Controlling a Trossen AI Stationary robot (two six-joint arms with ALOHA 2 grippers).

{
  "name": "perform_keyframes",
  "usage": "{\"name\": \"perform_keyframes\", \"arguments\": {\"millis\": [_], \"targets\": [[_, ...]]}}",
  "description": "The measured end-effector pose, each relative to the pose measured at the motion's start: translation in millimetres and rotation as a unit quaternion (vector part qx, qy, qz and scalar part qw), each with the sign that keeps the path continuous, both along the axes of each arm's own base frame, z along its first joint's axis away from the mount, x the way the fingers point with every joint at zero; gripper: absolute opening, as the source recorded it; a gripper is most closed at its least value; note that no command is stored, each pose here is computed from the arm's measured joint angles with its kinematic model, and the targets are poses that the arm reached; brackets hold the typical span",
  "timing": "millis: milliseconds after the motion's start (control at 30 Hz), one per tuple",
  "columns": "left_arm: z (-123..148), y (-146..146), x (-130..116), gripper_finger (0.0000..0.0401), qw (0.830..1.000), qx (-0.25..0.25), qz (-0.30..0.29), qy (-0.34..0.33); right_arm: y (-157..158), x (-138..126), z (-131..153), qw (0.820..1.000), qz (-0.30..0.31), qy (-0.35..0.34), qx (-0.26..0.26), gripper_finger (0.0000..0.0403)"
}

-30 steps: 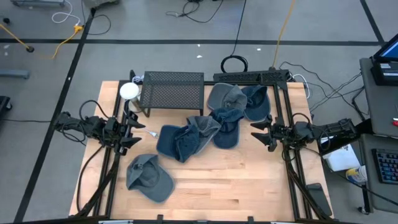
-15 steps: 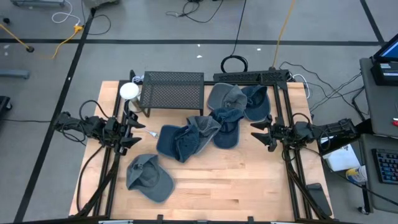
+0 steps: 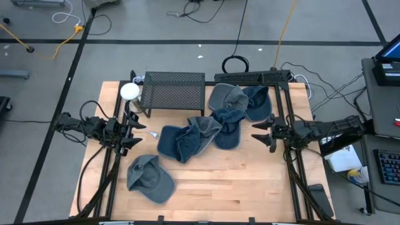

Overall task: Pick & Place hat
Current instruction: Put the top right blue cap on the shelf

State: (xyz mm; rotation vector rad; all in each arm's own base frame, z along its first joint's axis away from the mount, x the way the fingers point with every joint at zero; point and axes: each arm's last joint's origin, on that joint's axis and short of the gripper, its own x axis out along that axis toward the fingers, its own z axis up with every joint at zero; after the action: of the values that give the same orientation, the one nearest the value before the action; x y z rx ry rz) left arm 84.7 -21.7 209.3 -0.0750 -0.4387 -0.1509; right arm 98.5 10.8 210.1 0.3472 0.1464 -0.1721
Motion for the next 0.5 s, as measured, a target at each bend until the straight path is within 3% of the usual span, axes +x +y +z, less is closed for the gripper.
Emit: {"name": "perform_keyframes", "arguments": {"millis": [233, 500], "targets": [[0.0, 0.0, 0.0, 0.0251, 1.000, 0.000, 0.000, 0.000, 1.0, 13.7, 48.0, 0.989, -0.047, 0.143, 0.001, 0.0251], [0.1, 0.0, 0.0, 0.0251, 1.000, 0.000, 0.000, 0.000, 9.2, 46.1, 96.7, 0.953, -0.093, 0.270, 0.096, 0.0251]]}}
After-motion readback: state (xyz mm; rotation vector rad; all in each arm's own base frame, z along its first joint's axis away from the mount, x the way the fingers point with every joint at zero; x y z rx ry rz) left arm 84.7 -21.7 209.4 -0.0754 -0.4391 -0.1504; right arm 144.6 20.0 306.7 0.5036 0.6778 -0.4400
